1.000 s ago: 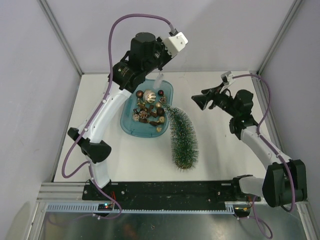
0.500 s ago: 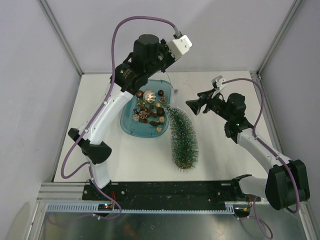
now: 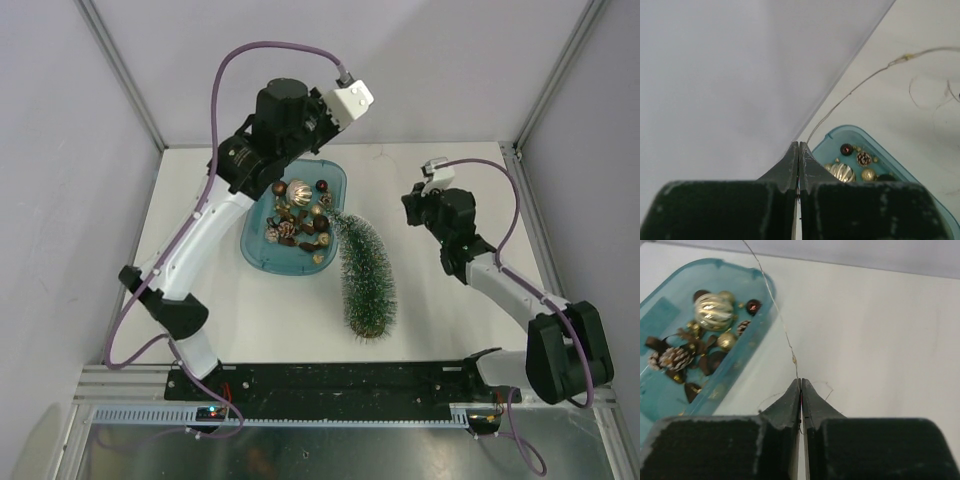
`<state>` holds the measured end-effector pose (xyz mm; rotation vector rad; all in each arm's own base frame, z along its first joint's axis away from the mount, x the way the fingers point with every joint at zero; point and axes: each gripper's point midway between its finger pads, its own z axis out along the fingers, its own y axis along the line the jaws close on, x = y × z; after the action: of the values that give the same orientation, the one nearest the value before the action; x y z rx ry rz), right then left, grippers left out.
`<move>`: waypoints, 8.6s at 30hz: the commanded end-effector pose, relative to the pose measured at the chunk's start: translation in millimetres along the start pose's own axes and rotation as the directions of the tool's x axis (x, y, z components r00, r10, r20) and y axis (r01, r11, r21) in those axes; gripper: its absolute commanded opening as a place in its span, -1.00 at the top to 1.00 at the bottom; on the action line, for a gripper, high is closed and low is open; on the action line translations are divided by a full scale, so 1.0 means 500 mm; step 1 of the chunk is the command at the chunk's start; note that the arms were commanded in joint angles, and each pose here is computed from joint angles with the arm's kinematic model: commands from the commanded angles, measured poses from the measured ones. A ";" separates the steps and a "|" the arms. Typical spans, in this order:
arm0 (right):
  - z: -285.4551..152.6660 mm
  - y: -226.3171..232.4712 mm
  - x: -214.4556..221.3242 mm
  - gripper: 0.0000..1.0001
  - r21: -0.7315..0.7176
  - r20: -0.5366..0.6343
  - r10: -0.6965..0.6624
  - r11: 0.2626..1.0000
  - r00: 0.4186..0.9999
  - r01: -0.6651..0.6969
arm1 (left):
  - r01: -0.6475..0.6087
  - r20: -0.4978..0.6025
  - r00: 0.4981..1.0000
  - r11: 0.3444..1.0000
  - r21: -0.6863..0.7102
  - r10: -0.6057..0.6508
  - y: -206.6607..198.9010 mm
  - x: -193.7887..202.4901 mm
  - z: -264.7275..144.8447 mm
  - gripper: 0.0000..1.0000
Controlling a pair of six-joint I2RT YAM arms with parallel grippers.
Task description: Decorate the small christmas tree
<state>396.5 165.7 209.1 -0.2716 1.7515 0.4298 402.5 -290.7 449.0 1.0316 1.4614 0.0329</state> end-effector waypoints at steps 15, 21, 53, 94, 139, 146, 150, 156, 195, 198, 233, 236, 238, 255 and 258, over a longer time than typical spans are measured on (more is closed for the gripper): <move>-0.168 -0.096 -0.204 1.00 0.263 0.253 -0.098 0.964 0.962 0.029 | 0.129 -0.240 0.965 0.987 0.097 -0.103 -0.136 0.252 -0.262 1.00; -0.169 -0.090 -0.202 1.00 0.249 0.248 -0.097 0.968 0.964 0.033 | 0.309 -0.356 0.913 0.906 0.288 -0.199 -0.275 0.329 -0.323 0.99; -0.184 -0.031 -0.303 1.00 0.129 0.424 -0.108 0.990 0.899 0.058 | 0.459 -0.171 0.888 0.833 0.308 -0.427 -0.243 0.230 -0.288 1.00; 0.124 -0.128 -0.261 1.00 0.193 0.177 -0.238 0.960 0.955 0.203 | 0.557 -0.511 0.796 0.724 0.407 -0.325 -0.464 0.488 -0.305 0.94; -0.530 -0.367 -0.169 1.00 0.918 -0.192 -0.032 0.347 0.981 0.191 | 0.314 -0.148 0.949 0.806 0.502 -0.277 -0.308 0.216 -0.430 -0.99; -0.570 -0.306 -0.116 1.00 0.876 -0.198 0.075 0.460 0.977 0.142 | 0.276 -0.086 0.957 0.778 0.564 -0.277 -0.318 0.138 -0.432 -0.99; -0.625 -0.270 -0.115 1.00 0.857 -0.218 0.071 0.492 0.973 0.156 | 0.260 -0.064 0.959 0.771 0.581 -0.275 -0.319 0.103 -0.425 -0.99; -0.676 -0.225 -0.135 1.00 0.791 -0.293 -0.016 0.557 0.956 0.252 | 0.243 -0.035 0.959 0.756 0.608 -0.280 -0.320 0.048 -0.407 -0.99; -0.801 0.324 -0.093 1.00 -0.459 -0.499 0.186 0.771 0.846 -0.441 | -0.225 0.255 0.967 0.578 0.784 0.031 -0.608 -0.120 -0.490 -0.99; -0.809 0.335 -0.083 1.00 -0.473 -0.521 0.201 0.741 0.830 -0.477 | -0.220 0.241 0.970 0.557 0.801 0.037 -0.622 -0.105 -0.495 -0.99; -0.806 0.371 -0.134 1.00 -0.539 -0.434 0.296 0.671 0.851 -0.508 | -0.011 -0.033 0.996 0.488 0.873 0.082 -0.752 0.060 -0.488 -0.98; -0.806 0.372 -0.138 1.00 -0.543 -0.424 0.301 0.670 0.854 -0.506 | -0.010 -0.033 0.996 0.478 0.878 0.083 -0.760 0.058 -0.488 -0.94; -0.807 0.374 -0.140 1.00 -0.547 -0.419 0.304 0.668 0.856 -0.505 | -0.021 -0.029 0.995 0.475 0.880 0.099 -0.766 0.063 -0.487 -0.88; -0.763 0.336 -0.072 1.00 -0.425 -0.470 0.328 0.730 0.820 -0.535 | -0.267 0.119 0.944 0.505 0.821 0.307 -0.651 0.157 -0.513 0.99; -0.749 0.323 -0.047 1.00 -0.377 -0.494 0.338 0.747 0.801 -0.547 | -0.298 0.146 0.924 0.424 0.855 0.354 -0.633 0.194 -0.551 1.00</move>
<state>-1.2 154.8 338.0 -0.3461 2.0404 1.3464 28.8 -311.1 245.3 2.0506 1.3722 -0.4666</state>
